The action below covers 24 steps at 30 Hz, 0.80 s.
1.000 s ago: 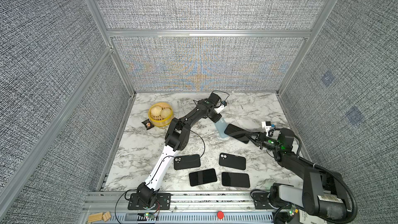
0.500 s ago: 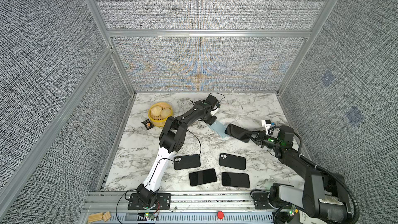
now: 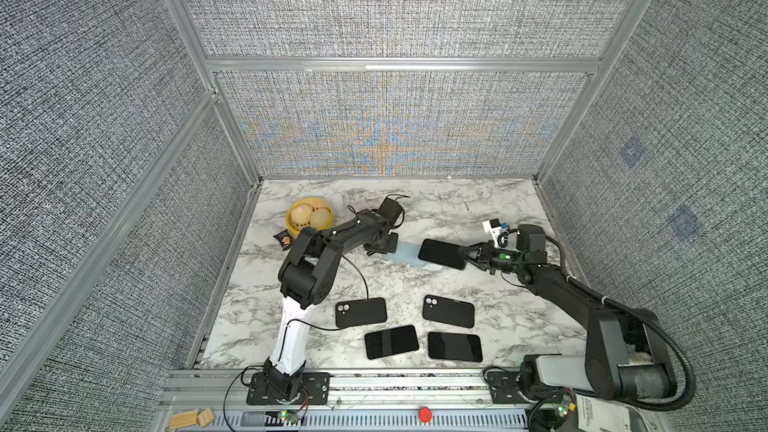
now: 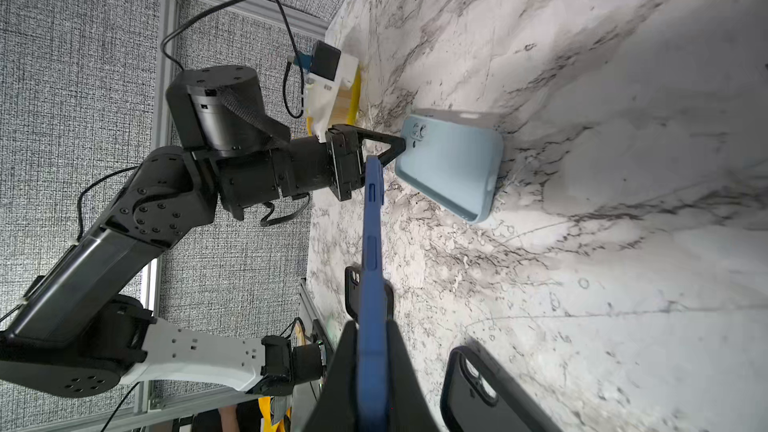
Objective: Put the phone into the phone case
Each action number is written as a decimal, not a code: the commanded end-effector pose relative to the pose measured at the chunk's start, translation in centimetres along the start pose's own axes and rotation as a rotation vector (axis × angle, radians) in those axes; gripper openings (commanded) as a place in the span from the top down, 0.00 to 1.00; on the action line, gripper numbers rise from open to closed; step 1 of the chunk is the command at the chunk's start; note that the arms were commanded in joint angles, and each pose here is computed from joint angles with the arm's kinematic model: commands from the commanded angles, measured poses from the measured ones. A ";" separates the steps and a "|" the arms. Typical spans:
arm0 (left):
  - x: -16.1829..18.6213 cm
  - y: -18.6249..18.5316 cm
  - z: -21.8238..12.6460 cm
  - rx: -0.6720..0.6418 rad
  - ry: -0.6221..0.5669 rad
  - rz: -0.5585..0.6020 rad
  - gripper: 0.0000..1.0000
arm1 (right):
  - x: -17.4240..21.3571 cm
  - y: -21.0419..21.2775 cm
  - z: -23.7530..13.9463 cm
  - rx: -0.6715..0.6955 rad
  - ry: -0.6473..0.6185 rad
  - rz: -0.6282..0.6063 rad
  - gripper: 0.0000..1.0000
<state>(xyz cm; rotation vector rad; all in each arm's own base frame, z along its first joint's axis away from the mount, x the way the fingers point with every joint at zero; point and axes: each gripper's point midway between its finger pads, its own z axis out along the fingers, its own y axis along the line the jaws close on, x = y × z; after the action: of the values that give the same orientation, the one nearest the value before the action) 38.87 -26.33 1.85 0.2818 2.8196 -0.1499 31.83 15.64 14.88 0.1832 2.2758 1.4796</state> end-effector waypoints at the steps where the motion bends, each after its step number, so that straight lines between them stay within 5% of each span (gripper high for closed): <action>1: 0.8 0.7 -0.4 -0.012 0.005 -0.117 1.00 | 0.0 0.6 0.8 -0.023 0.037 -0.016 1.00; 9: 2.2 1.0 -0.9 -0.007 0.035 -0.197 0.97 | 0.4 0.7 2.5 -0.035 0.101 -0.034 1.00; 20: 2.2 0.1 -1.8 0.102 0.024 -0.224 0.69 | 0.2 0.0 4.1 -0.022 0.175 -0.011 1.00; 24: 0.8 0.1 -4.5 0.247 -0.064 -0.260 0.63 | 0.0 0.1 4.8 -0.010 0.198 -0.011 1.00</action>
<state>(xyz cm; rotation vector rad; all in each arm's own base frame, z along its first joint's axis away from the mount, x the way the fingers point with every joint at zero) 36.10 -24.44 4.13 -0.0396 2.8354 -0.3792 34.09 19.15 12.98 0.0711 2.4120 1.5344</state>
